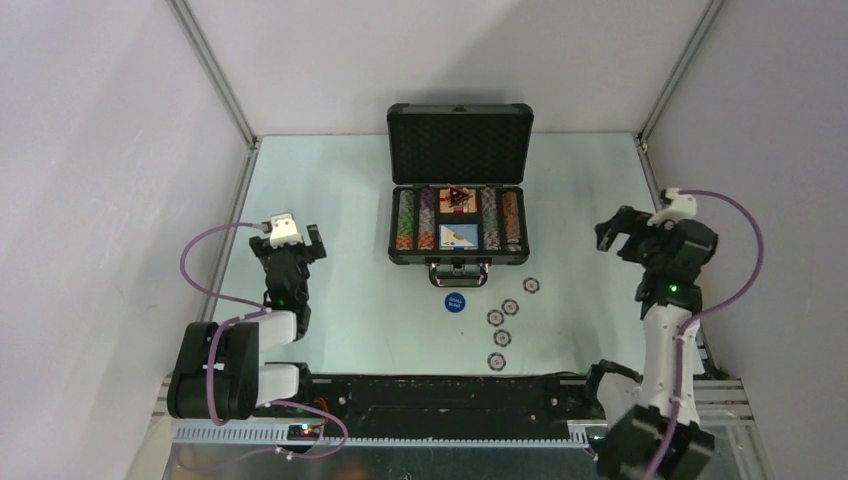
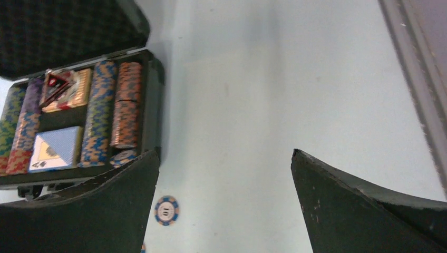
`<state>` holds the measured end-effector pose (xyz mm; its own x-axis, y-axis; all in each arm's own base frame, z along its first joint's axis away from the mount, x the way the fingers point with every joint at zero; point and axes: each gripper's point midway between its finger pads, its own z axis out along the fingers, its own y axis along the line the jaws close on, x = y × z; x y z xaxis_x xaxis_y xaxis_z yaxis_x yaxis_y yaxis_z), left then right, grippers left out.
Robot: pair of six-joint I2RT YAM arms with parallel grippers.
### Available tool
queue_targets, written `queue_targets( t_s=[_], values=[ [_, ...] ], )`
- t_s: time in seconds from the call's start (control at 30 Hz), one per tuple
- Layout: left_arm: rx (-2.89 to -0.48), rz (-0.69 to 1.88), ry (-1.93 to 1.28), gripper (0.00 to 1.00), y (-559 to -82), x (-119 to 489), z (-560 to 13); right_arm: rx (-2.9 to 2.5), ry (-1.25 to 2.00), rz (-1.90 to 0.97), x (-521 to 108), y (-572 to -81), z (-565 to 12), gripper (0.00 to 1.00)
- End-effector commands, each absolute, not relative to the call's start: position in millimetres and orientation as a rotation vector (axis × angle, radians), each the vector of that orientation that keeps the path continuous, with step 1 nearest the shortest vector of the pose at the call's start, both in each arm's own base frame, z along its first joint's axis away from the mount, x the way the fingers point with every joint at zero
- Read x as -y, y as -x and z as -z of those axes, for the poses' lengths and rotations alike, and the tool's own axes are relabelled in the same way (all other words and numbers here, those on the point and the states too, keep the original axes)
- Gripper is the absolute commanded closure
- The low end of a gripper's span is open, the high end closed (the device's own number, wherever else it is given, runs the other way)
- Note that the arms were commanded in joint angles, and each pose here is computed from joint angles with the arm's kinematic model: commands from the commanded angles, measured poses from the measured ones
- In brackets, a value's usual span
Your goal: Pack up texas hold em set
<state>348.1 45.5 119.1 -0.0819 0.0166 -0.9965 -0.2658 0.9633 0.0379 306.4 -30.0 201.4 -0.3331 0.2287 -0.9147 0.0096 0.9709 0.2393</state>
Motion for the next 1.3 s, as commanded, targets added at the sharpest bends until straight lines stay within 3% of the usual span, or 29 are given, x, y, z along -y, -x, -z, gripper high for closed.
queue_targets(
  t_s=[0.0,0.27,0.6,0.7,1.0,1.27],
  values=[
    [-1.575,-0.231,0.216,0.0,-351,-49,-135,-1.886,-0.11,-0.379,46,-305,-214,0.01],
    [-1.576,-0.231,0.216,0.0,-351,-49,-135,-1.902,-0.127,-0.355,90,-294,-216,0.0],
    [-1.575,-0.231,0.216,0.0,-351,-49,-135,-2.059,-0.104,0.112,176,-272,-197,0.01],
    [-1.577,-0.232,0.216,0.0,-351,-49,-134,-2.216,-0.088,0.063,184,-258,-174,0.01],
    [-1.575,-0.231,0.216,0.0,-351,-49,-135,-2.411,0.058,0.189,235,-237,-141,0.14],
    [-1.574,-0.231,0.216,0.0,-351,-49,-135,-2.451,0.145,0.374,276,-234,-131,0.36]
  ],
)
